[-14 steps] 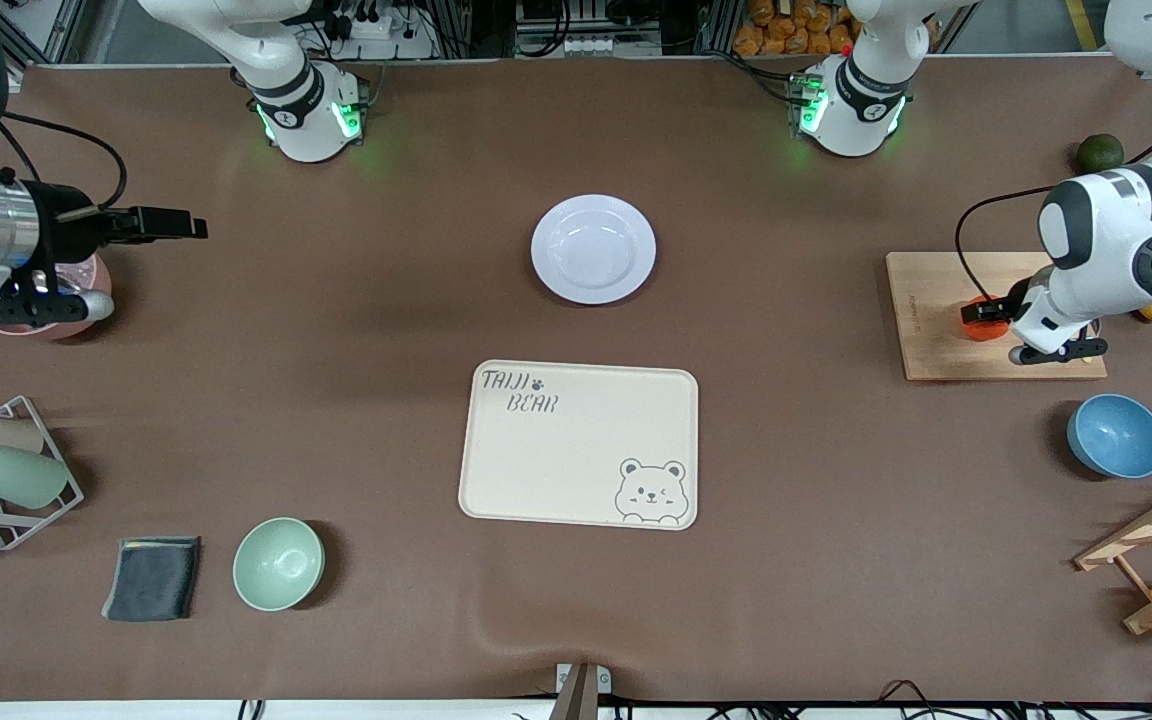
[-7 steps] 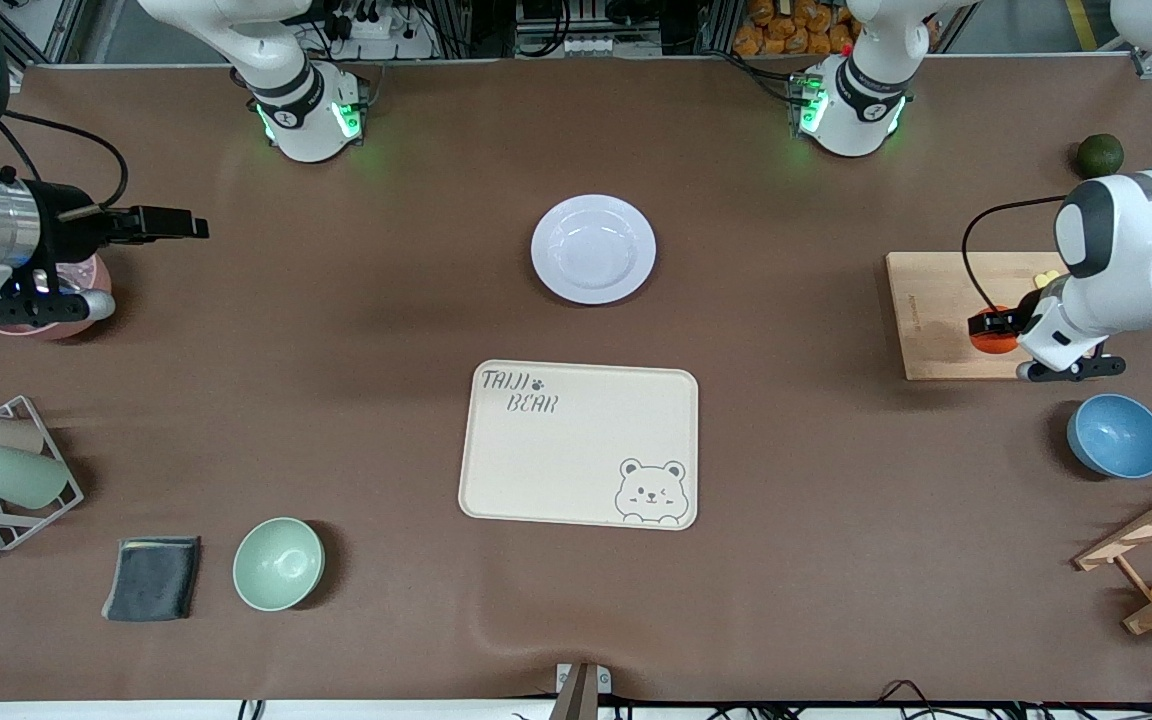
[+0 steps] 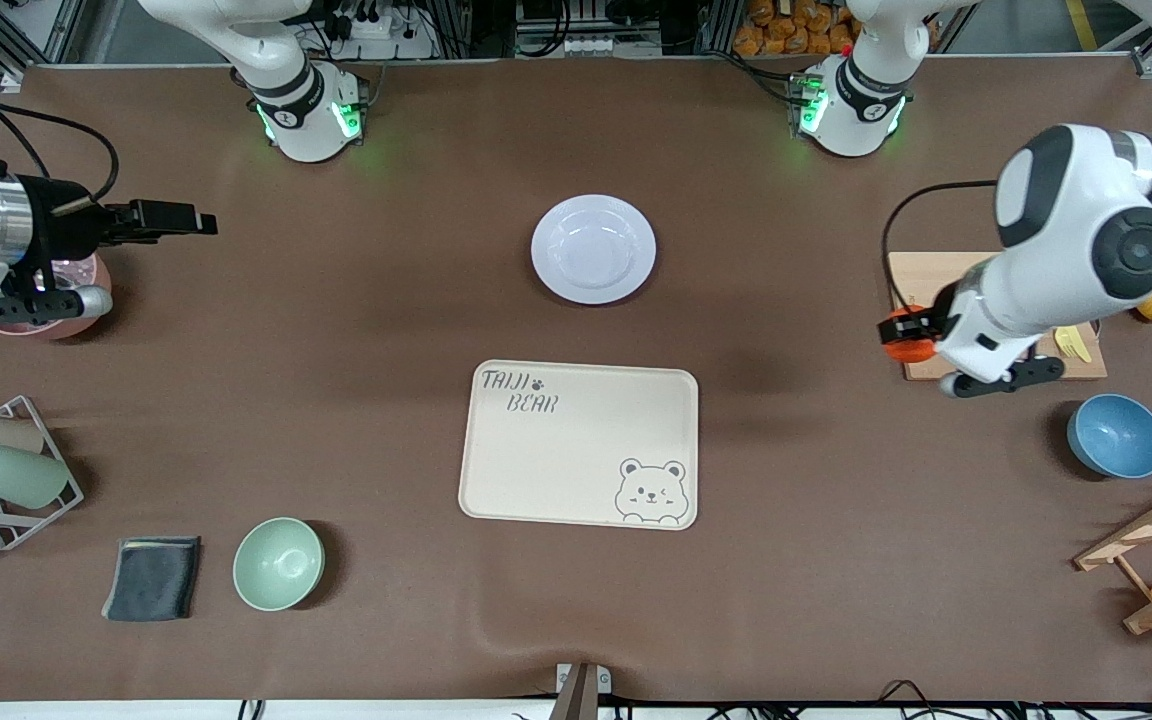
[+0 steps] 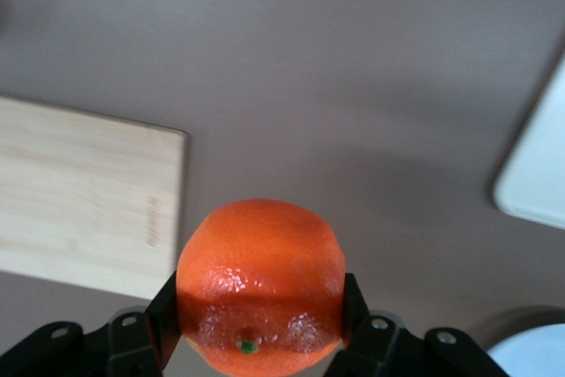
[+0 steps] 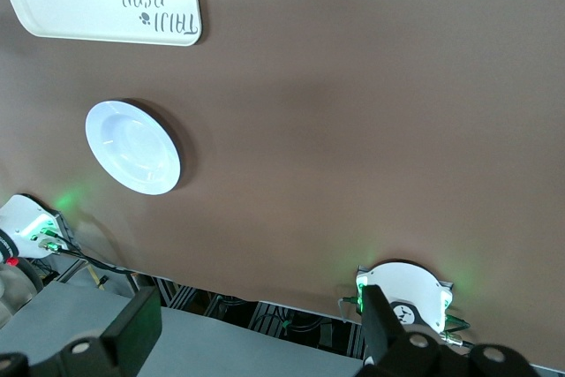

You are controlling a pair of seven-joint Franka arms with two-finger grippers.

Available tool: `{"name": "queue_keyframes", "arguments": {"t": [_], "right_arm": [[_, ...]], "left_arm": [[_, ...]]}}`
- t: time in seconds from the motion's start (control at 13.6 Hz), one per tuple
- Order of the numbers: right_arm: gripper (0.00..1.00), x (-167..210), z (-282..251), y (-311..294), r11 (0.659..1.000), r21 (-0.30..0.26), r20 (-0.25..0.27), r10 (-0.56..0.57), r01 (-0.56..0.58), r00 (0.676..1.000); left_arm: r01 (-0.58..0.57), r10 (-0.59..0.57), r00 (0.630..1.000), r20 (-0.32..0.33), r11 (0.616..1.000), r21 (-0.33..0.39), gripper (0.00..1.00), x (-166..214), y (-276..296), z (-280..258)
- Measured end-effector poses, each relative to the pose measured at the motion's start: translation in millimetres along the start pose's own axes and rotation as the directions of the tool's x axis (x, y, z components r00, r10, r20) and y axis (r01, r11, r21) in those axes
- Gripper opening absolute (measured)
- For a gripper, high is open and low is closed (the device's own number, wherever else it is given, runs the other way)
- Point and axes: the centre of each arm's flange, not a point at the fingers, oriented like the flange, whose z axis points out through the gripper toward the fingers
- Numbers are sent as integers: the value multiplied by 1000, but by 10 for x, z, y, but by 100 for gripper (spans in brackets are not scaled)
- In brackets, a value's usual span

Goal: Place orange and plate with both arms
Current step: 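Lift the orange with the left gripper and carry it to the plate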

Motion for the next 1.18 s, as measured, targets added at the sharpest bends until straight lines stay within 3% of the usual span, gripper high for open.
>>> {"name": "queue_keyframes", "arguments": {"t": [0.59, 1.18], "right_arm": [[100, 143, -10, -31, 1000, -4, -6, -6, 6, 1000], [100, 265, 152, -218, 999, -19, 15, -35, 35, 999]], "left_arm": [[197, -202, 976, 88, 979, 57, 71, -771, 1527, 560], [349, -349, 933, 83, 937, 15, 71, -1618, 2519, 1211]]}}
